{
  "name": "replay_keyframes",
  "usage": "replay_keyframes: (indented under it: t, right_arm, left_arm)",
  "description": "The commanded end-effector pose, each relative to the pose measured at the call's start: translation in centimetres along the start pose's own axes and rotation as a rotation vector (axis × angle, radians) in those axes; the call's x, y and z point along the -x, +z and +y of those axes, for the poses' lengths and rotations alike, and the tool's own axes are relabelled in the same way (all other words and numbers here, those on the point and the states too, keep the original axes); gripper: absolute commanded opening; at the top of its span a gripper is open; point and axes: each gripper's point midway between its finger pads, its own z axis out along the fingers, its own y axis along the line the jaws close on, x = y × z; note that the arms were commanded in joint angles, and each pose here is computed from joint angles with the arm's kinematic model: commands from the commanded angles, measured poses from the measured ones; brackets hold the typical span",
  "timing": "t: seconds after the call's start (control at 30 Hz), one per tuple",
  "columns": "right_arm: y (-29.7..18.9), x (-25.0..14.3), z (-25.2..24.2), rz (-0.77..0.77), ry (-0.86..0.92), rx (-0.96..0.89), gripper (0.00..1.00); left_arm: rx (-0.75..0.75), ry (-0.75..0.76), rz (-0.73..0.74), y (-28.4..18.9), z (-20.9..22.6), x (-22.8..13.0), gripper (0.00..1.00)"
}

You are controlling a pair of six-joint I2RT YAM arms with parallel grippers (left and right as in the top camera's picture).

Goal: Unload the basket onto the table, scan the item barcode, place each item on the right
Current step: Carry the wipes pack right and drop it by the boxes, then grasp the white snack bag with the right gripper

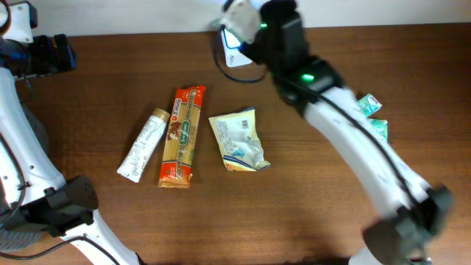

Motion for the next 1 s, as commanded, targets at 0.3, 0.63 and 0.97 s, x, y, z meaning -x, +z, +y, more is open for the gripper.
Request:
replay_keyframes:
  t: [0.3, 0.63, 0.97]
  right_arm:
    - [-9.2, -33.9, -9.8, 0.903, 1.284, -0.275, 0.04]
    - [-10.2, -44.4, -9.0, 1.144, 1.422, -0.320, 0.33]
    - [-6.3, -28.7, -6.8, 0.881, 1.343, 0.184, 0.54]
  left_arm:
    - [-0.001, 0.016, -0.039, -1.5, -0.3, 0.4, 0.99]
    - [-0.001, 0.016, -0.039, -1.5, -0.3, 0.4, 0.99]
    - [-0.001, 0.016, -0.039, -1.5, -0.3, 0.4, 0.99]
